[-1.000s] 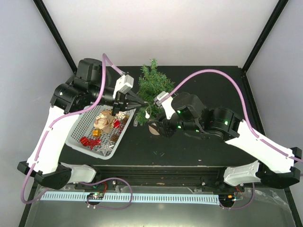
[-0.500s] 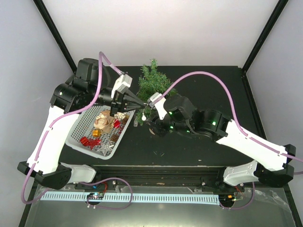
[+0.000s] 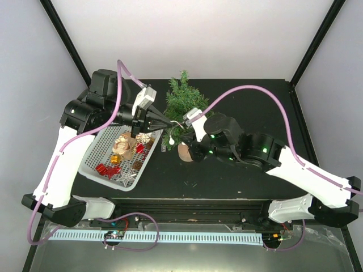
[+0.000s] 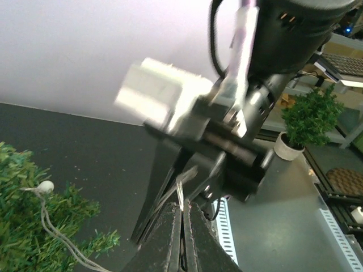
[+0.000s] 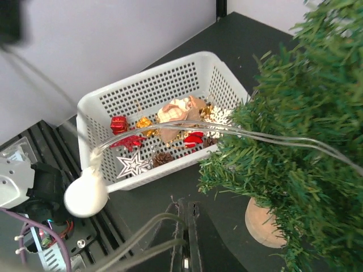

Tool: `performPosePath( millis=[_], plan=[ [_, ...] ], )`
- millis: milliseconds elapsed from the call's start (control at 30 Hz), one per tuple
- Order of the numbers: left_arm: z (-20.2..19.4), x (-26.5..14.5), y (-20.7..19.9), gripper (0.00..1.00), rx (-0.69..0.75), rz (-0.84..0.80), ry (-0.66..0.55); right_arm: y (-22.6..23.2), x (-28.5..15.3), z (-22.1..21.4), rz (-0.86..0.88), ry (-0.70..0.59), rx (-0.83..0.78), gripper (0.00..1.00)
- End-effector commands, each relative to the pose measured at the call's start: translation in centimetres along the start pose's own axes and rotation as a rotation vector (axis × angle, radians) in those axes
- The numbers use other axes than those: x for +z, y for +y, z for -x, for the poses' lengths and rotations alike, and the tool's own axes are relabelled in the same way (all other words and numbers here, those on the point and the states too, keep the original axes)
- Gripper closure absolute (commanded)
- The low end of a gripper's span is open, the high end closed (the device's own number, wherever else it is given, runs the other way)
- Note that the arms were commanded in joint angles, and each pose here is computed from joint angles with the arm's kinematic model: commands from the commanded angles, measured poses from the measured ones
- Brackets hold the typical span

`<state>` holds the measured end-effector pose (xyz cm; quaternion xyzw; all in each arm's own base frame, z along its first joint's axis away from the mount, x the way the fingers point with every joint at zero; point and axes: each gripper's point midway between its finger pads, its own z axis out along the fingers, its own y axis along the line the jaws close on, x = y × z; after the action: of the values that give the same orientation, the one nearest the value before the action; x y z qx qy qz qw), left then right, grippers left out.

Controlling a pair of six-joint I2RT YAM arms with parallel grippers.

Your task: Decorate the small christmas tree

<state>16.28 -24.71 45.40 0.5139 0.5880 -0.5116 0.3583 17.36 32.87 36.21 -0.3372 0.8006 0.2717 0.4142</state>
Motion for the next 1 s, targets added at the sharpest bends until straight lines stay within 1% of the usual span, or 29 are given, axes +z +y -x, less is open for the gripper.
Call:
performPosePath(
  millis=[0, 133, 233, 367, 500, 600, 733, 967],
  plan=[
    [0.3, -0.8, 0.6, 0.99, 0.0, 0.03, -0.026, -0.4, -4.2, 2.8, -0.013, -0.095, 0.022, 0.99],
    [0.3, -1.5, 2.2, 0.99, -0.013, 0.075, -0.044, -1.0, -7.5, 5.3, -0.045, -0.136, 0.008, 0.99],
    [0.5, -1.9, 3.1, 0.99, -0.013, 0.097, -0.059, -1.5, -8.3, 7.1, -0.097, -0.143, -0.027, 0.99],
    [1.0, -2.0, 4.0, 0.99, -0.012, 0.113, -0.081, -2.1, -8.0, 9.6, -0.174, -0.163, -0.094, 0.99],
    [2.1, -2.1, 5.1, 0.98, -0.013, 0.125, -0.113, -3.5, -6.3, 11.1, -0.281, -0.151, -0.132, 0.99],
    [3.0, -2.2, 6.1, 0.98, -0.021, 0.13, -0.138, -4.9, -5.6, 12.4, -0.343, -0.179, -0.114, 0.99],
    [3.8, -2.2, 6.9, 0.98, -0.008, 0.136, -0.155, -6.4, -5.6, 14.0, -0.397, -0.236, -0.095, 0.99],
    [4.9, -2.8, 8.9, 0.98, -0.019, 0.145, -0.191, -8.5, -6.7, 16.7, -0.499, -0.314, -0.079, 0.99]
  ],
)
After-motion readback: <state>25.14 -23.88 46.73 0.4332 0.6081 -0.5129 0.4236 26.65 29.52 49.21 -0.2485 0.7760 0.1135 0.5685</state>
